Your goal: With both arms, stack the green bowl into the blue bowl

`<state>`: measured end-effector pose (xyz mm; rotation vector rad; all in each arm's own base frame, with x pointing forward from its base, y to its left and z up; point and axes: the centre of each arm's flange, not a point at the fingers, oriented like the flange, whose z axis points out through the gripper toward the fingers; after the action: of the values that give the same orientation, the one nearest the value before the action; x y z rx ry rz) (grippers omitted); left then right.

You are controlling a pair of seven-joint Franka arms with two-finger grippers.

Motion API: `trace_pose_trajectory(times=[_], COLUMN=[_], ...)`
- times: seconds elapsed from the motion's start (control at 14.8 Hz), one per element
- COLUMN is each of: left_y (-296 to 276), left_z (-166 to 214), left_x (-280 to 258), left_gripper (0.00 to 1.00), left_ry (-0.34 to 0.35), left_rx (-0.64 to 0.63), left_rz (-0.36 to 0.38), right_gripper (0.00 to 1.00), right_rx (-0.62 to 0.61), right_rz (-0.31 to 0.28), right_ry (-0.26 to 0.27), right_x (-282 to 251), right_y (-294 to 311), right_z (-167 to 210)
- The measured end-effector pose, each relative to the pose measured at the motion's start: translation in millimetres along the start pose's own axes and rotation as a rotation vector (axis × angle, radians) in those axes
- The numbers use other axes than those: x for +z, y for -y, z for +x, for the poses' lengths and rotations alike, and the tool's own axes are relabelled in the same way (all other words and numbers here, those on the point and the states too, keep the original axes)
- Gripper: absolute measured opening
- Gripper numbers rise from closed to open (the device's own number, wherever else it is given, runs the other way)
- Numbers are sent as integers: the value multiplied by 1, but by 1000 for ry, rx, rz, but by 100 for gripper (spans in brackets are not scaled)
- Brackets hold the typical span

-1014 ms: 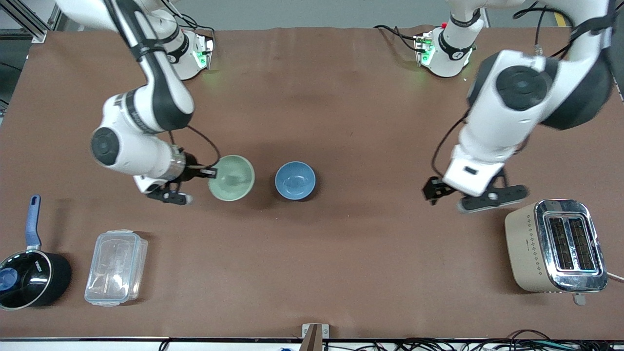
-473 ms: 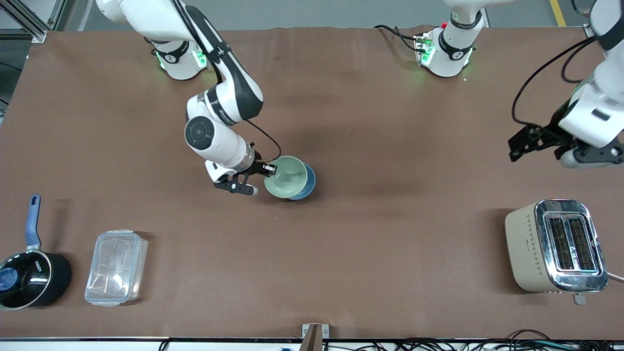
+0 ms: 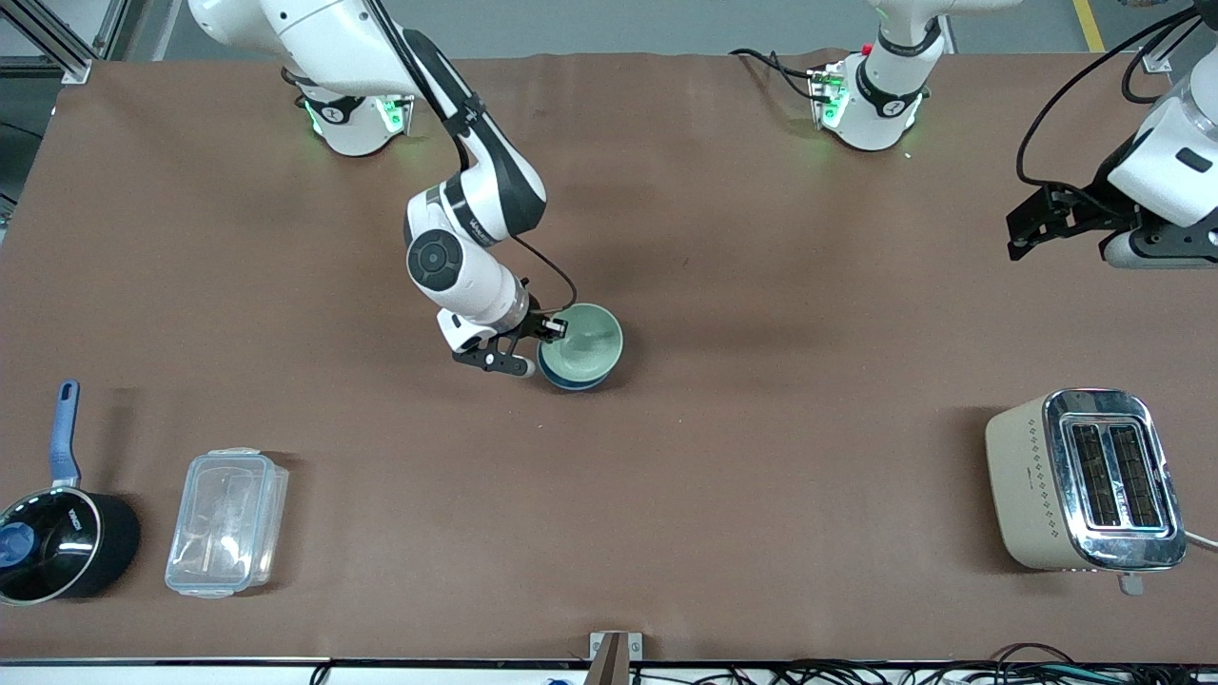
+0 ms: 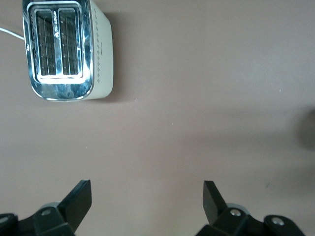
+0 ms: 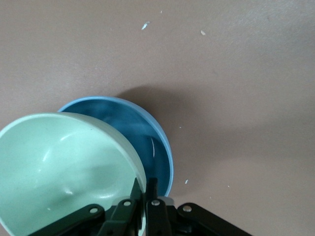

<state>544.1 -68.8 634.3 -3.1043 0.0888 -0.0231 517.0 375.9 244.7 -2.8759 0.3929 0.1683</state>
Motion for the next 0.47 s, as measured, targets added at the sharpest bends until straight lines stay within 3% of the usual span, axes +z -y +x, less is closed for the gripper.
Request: trace_pose_trajectory(times=[0.47], left_y=[3], left_z=[-20], left_x=[-1], left_gripper=[100], left_ry=[13], left_rx=[1], left_rz=[-32], right_gripper=[4], right_rx=[14], right_rz=[-9], right_ry=[-14], right_x=[7], right_y=[-10], right_z=[5])
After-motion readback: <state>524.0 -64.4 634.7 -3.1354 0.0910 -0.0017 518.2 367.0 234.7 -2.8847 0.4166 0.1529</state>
